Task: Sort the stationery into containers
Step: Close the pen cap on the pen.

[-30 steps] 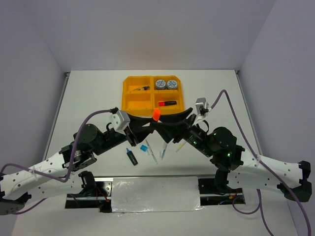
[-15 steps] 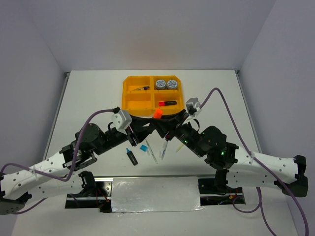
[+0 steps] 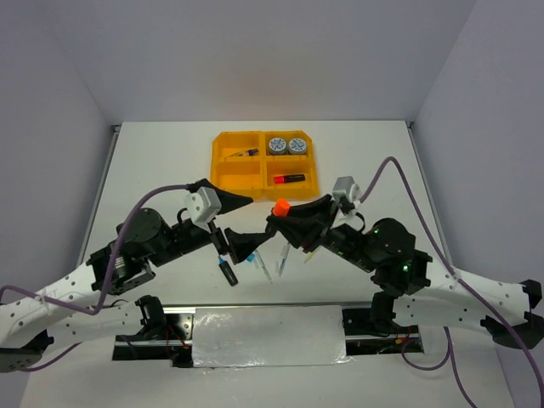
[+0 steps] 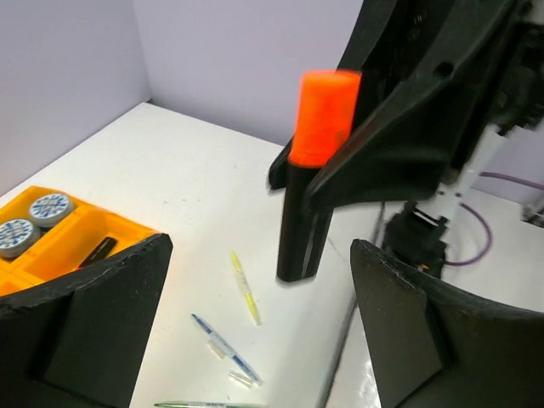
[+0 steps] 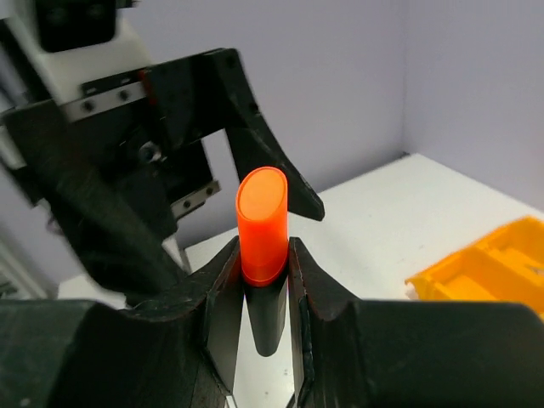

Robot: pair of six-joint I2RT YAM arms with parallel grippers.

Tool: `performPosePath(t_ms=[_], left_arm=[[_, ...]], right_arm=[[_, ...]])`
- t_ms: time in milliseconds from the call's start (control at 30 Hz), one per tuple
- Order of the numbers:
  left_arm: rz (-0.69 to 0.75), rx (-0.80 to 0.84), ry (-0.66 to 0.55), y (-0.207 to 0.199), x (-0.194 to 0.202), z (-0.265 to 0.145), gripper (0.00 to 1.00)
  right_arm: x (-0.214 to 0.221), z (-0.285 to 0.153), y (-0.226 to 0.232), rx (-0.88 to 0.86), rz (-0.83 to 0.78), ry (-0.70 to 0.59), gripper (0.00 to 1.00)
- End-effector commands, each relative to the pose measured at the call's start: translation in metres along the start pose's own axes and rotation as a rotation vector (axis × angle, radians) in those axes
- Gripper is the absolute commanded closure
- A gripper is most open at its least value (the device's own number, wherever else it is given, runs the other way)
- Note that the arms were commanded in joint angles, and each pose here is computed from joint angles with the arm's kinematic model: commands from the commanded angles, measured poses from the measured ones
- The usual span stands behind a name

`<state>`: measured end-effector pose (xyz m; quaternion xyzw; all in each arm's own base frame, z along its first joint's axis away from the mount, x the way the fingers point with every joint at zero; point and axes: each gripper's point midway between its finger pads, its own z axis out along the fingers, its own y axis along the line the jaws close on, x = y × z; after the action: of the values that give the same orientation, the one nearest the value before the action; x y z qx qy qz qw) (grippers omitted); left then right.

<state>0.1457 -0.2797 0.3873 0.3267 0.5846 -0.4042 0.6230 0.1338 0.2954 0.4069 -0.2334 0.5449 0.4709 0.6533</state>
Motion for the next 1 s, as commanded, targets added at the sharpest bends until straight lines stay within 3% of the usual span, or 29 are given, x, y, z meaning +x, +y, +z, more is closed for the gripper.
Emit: performPosePath(t_ms=[0, 167, 333, 433, 567, 800, 967], left_arm=[[-0.027, 0.109, -0.019, -0.022, -0.022, -0.021, 0.01], [-0.031, 0.367, -0.064, -0.067, -0.036, -0.035, 0.01], [-0.069, 0.563, -0.085, -0.099, -0.041, -0.032, 0.01], [-0.088, 0.585, -0.105, -0.102, -0.044, -0.027, 0.02], [-0.101, 0.554, -0.108, -0.098, -0.043, -0.019, 0.19], [-0.14, 0.51, -0.015, -0.092, -0.026, 0.001, 0.42], [-0.149, 0.5, 0.019, -0.091, -0.016, 0.006, 0.42]], right_arm=[[-0.038, -0.024, 0.027, -0.203, -0.121, -0.053, 1.0], [-0.045, -0.054, 0.074, -0.52, -0.189, 0.001, 1.0], [-0.048, -0.05, 0.085, -0.566, -0.123, -0.006, 1.0], [-0.046, -0.049, 0.09, -0.596, -0.106, -0.014, 1.0], [-0.038, -0.042, 0.089, -0.59, -0.093, 0.007, 1.0], [-0.038, -0.037, 0.085, -0.564, -0.09, -0.003, 1.0], [-0.039, -0.034, 0.081, -0.536, -0.086, -0.015, 1.0]])
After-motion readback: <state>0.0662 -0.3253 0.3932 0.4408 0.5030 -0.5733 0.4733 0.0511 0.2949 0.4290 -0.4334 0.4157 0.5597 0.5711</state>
